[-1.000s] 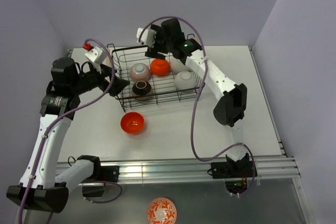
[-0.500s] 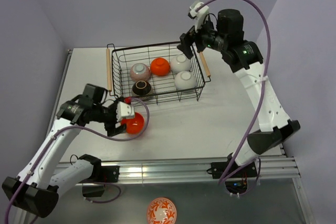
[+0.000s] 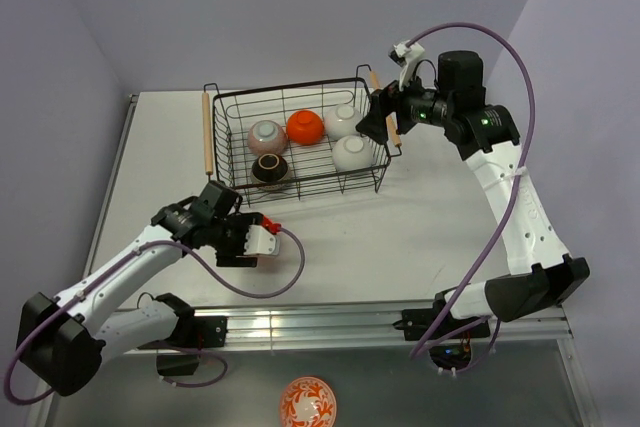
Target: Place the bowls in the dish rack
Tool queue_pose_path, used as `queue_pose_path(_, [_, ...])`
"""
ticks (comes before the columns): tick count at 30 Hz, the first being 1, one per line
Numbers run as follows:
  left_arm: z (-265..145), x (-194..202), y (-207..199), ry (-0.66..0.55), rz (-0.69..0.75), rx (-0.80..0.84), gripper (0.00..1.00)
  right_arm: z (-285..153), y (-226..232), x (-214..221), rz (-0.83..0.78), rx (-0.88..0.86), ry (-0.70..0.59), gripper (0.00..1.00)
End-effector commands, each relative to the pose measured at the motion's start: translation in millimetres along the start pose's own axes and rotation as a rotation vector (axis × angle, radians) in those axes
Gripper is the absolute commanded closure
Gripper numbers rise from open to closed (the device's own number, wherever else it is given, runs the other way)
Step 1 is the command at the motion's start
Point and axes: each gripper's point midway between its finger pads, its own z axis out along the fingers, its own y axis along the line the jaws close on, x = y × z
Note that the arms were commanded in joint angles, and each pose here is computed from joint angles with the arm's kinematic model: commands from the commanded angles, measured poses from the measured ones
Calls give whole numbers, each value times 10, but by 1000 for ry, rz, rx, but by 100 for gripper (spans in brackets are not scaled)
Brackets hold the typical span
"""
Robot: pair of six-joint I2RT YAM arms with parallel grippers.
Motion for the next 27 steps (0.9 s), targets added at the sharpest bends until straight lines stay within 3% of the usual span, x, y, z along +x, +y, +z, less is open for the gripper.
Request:
queue_pose_path(1, [70,-69,211,-15,73,-57,29,-116,137,-49,9,-39,-37,0])
queue_pose_path(16, [364,157,-57,40,94,56,40,-88,194,-12,92,-113,-34,0])
queue_pose_path(27, [478,46,-192,58,141,77,79,31,279,239,240,-163,-11,1])
